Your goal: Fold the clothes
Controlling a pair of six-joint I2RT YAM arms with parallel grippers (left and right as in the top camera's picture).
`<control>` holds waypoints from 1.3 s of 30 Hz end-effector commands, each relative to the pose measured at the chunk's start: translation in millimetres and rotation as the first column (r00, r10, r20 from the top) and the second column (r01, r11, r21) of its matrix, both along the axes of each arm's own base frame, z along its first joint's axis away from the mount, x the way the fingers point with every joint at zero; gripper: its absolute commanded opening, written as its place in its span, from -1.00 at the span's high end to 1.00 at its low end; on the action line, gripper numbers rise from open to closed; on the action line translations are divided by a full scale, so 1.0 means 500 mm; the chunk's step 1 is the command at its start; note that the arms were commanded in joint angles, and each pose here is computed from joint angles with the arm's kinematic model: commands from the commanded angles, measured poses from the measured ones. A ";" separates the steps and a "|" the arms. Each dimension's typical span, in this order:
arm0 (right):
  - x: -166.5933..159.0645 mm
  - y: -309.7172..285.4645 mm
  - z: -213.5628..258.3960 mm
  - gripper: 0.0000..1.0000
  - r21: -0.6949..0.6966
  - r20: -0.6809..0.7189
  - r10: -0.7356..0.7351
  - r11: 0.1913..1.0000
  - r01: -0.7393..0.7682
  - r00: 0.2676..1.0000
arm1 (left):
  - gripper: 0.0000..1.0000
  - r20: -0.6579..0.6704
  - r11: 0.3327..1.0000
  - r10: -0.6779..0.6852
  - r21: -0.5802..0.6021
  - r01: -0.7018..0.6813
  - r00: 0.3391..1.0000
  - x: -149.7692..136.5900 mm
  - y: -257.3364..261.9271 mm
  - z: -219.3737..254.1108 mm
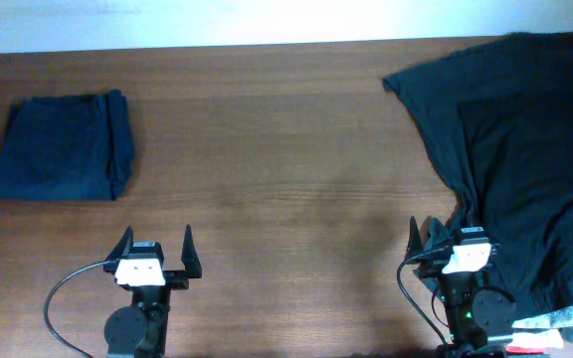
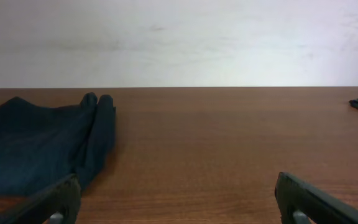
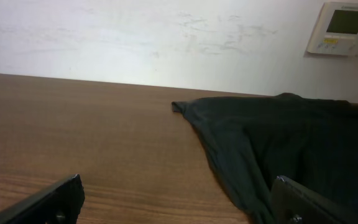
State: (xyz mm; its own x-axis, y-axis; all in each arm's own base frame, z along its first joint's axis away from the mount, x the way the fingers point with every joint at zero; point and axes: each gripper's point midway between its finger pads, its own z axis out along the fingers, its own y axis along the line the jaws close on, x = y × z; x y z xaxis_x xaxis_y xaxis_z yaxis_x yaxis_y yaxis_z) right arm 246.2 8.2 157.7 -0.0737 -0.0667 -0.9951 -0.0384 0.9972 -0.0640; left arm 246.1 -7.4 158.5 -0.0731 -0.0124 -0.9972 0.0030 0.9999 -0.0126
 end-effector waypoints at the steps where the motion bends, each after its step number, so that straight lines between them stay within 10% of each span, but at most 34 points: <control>1: -0.001 0.005 -0.004 -0.97 -0.006 -0.001 0.012 1.000 -0.012 1.000 | -0.98 0.000 1.000 -0.011 0.014 0.011 1.000 -0.001 -0.003 -0.001; 16: 0.000 -0.003 -0.006 -0.97 -0.009 -0.007 -0.011 1.000 0.011 1.000 | -0.99 -0.010 1.000 -0.008 0.016 0.008 1.000 0.000 -0.002 -0.006; 27: 0.004 -0.013 0.074 -0.98 0.005 -0.195 -0.043 0.999 0.045 0.980 | -0.98 -0.270 0.999 -0.012 0.032 0.022 0.963 0.029 -0.007 0.000; 39: 0.167 -0.029 0.122 -0.97 -0.056 -0.767 -0.096 0.995 0.082 0.635 | -0.98 -0.629 0.995 -0.075 0.001 0.097 0.774 0.117 -0.041 0.044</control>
State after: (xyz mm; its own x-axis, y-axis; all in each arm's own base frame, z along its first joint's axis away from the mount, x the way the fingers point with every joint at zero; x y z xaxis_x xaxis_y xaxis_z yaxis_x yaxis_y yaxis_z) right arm 308.1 -1.4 217.1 -0.7866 -0.0451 -0.6158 -0.0125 0.9983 -0.0571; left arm 297.6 -25.8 170.7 -0.6968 0.0437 -0.7160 0.0729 0.9973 -0.0102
